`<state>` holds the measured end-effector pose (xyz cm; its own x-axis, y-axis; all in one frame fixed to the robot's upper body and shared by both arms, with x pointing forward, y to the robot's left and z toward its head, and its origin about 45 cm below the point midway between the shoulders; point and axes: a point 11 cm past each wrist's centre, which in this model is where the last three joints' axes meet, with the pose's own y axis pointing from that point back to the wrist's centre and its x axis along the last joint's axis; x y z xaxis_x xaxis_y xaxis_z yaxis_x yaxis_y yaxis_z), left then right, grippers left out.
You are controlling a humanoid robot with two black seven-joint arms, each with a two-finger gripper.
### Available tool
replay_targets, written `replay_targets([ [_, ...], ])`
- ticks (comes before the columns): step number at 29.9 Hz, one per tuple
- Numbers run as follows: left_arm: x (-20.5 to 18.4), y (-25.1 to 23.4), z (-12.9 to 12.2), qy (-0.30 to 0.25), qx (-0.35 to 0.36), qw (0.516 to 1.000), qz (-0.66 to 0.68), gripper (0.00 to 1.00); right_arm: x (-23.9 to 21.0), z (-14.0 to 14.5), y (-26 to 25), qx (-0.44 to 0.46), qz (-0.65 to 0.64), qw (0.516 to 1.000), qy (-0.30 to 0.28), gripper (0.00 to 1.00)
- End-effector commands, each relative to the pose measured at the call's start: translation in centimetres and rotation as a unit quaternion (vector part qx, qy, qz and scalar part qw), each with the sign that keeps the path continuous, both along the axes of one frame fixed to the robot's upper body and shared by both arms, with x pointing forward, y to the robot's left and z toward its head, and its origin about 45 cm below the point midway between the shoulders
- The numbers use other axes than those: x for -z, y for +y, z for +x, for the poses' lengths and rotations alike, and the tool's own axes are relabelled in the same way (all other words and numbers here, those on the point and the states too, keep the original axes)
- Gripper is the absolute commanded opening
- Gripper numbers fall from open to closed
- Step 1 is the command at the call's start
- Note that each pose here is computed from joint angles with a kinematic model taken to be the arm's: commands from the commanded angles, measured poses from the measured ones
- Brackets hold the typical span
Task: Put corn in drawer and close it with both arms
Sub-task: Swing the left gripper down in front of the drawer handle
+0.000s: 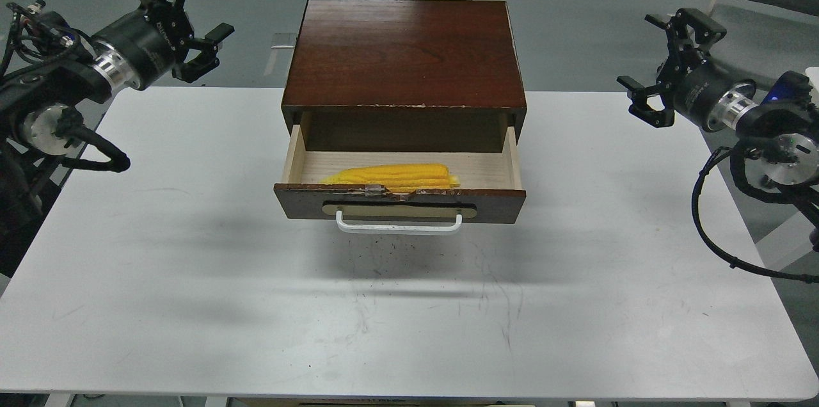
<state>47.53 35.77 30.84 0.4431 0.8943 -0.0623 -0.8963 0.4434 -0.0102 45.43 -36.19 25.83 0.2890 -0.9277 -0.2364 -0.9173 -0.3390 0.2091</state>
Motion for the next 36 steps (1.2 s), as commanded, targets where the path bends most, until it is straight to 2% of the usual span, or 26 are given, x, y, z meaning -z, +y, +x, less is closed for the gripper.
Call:
replay_targets([
  [1, -1.1, 0.0, -0.5, -0.023, 0.013, 1.000, 0.012, 1.00, 0.1, -0.1, -0.3, 0.002, -0.005, 1.000, 0.000, 1.00],
  [3, -3.4, -0.8, -1.5, -0.088, 0.057, 0.992, 0.068, 0.99, 0.4, -0.3, -0.5, 0.004, -0.007, 1.000, 0.003, 1.00],
  [7, -6.0, -2.5, -3.0, -0.188, 0.057, 0.950, 0.241, 0.99, 0.6, -0.4, -0.6, 0.005, -0.008, 1.000, 0.005, 1.00],
  [8, -6.9, -3.4, -4.0, -0.232, 0.054, 0.926, 0.293, 0.99, 0.7, -0.4, -0.6, 0.006, -0.008, 1.000, 0.006, 1.00],
  [10, -7.8, -4.6, -6.0, -0.275, 0.066, 0.898, 0.337, 0.99, 0.7, -0.4, -0.7, 0.007, -0.009, 1.000, 0.006, 1.00],
  [15, -7.5, -7.5, -10.3, -0.301, 0.139, 0.874, 0.354, 0.99, 0.8, -0.4, -0.6, 0.007, -0.008, 1.000, 0.007, 1.00],
  [18, -6.0, -10.0, -13.0, -0.372, 0.184, 0.802, 0.430, 0.95, 0.7, -0.4, -0.8, 0.009, -0.009, 1.000, 0.006, 1.00],
  [19, -5.1, -10.5, -14.0, -0.408, 0.195, 0.758, 0.470, 0.87, 0.8, -0.4, -0.9, 0.010, -0.011, 1.000, 0.008, 1.00],
  [21, -4.0, -11.1, -15.1, -0.441, 0.217, 0.710, 0.505, 0.81, 1.1, -0.6, -1.2, 0.013, -0.011, 1.000, 0.011, 1.00],
  [22, -2.9, -11.8, -16.3, -0.464, 0.244, 0.666, 0.530, 0.63, 1.5, -0.7, -1.4, 0.015, -0.014, 1.000, 0.015, 1.00],
  [23, -2.4, -12.2, -16.8, -0.474, 0.257, 0.646, 0.540, 0.45, 1.7, -0.8, -1.4, 0.015, -0.016, 1.000, 0.017, 1.00],
  [24, -1.5, -12.8, -17.7, -0.487, 0.278, 0.619, 0.550, 0.14, 1.9, -0.9, -1.5, 0.015, -0.016, 1.000, 0.019, 1.00],
  [25, -0.7, -13.2, -18.5, -0.496, 0.290, 0.606, 0.550, 0.00, 2.2, -1.1, -1.6, 0.017, -0.016, 0.999, 0.023, 1.00],
  [27, 0.1, -13.5, -19.0, -0.510, 0.287, 0.602, 0.543, 0.00, 2.2, -1.1, -1.6, 0.017, -0.016, 0.999, 0.023, 1.00],
  [30, 1.8, -13.6, -21.4, -0.581, 0.252, 0.573, 0.520, 0.00, 2.4, -1.2, -1.8, 0.019, -0.017, 0.999, 0.025, 1.00],
  [31, 4.3, -13.3, -23.0, -0.572, 0.289, 0.556, 0.529, 0.00, 2.7, -1.3, -2.0, 0.022, -0.018, 0.999, 0.028, 1.00],
  [36, 8.4, -13.2, -26.4, -0.525, 0.334, 0.598, 0.505, 0.00, 3.0, -1.3, -2.2, 0.026, -0.021, 0.999, 0.031, 1.00],
])
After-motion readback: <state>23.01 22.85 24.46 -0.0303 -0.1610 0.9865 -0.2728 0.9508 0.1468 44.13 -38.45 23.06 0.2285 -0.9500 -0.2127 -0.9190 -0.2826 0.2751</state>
